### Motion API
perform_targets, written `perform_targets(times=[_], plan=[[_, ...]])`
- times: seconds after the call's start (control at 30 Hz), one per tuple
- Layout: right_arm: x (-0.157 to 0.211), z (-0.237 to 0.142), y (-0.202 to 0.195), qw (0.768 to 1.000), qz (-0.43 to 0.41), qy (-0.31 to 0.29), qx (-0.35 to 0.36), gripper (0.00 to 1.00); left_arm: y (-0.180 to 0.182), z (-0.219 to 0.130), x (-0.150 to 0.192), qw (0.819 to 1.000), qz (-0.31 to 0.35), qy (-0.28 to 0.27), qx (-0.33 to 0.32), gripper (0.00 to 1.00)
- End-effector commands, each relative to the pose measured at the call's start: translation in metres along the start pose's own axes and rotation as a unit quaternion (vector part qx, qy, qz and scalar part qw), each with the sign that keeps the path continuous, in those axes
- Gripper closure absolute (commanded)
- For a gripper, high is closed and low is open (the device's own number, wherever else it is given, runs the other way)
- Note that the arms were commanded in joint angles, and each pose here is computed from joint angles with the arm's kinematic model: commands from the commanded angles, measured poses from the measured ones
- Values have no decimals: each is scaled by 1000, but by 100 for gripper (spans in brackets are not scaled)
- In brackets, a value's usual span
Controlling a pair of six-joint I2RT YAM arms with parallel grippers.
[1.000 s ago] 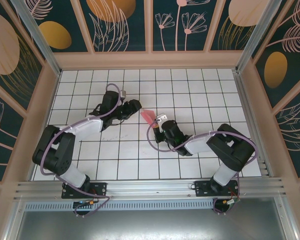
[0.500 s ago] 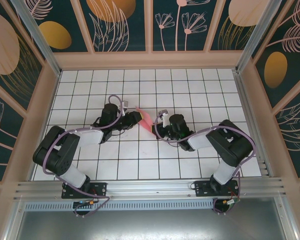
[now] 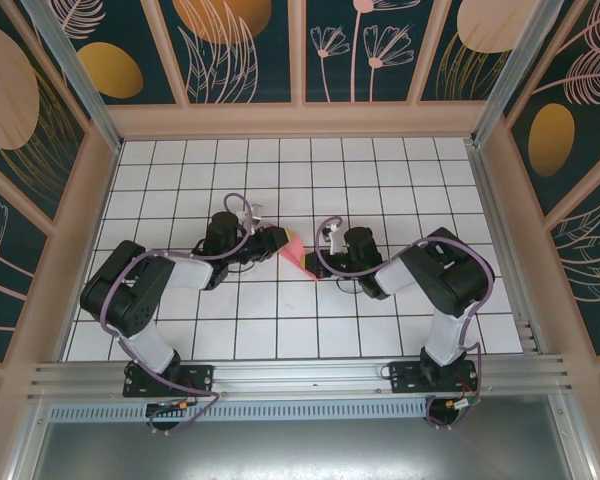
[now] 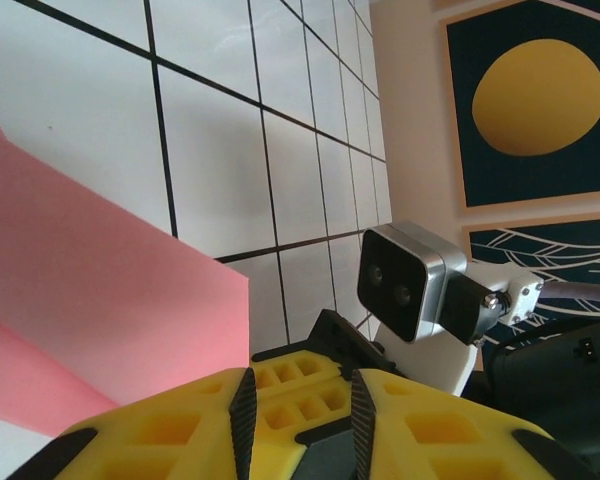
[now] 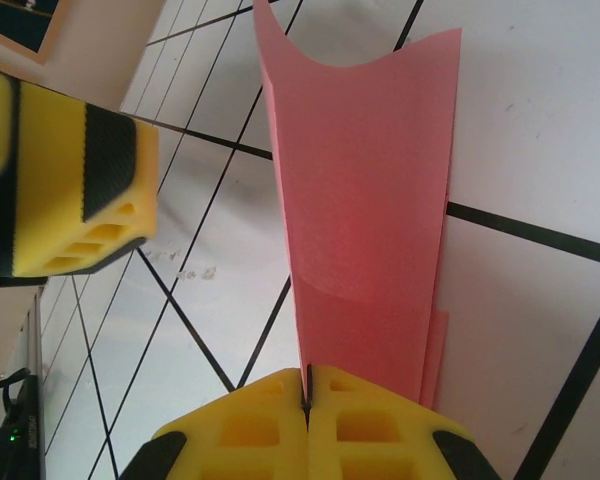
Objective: Fold a paper plane with a square sheet of paper (pick it up from the middle)
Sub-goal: Fold the wing for the fifth time at the center of the table.
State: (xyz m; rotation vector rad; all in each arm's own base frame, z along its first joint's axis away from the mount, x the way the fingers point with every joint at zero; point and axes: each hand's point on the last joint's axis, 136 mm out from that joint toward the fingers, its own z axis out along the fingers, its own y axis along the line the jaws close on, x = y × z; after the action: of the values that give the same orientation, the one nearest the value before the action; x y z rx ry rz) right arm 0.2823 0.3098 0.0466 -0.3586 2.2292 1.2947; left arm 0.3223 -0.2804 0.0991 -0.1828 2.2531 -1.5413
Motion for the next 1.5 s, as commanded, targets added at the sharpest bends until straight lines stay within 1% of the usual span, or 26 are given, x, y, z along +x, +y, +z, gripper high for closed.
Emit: perform_targets(times=[0.0, 0.7, 0.97, 1.47], plan=[[-11, 3, 12, 999, 4, -7, -36, 100, 2, 5, 7, 1000, 3, 12, 11, 67], [0, 12, -4, 999, 36, 29, -22, 100, 29, 24, 12, 999, -13, 30, -13, 70], [4, 15, -11, 998, 46, 42, -8, 100, 34, 26, 13, 999, -16, 32, -17, 70], [9, 20, -19, 996, 57, 64, 10, 100, 51, 32, 13, 998, -23, 39, -48, 70]])
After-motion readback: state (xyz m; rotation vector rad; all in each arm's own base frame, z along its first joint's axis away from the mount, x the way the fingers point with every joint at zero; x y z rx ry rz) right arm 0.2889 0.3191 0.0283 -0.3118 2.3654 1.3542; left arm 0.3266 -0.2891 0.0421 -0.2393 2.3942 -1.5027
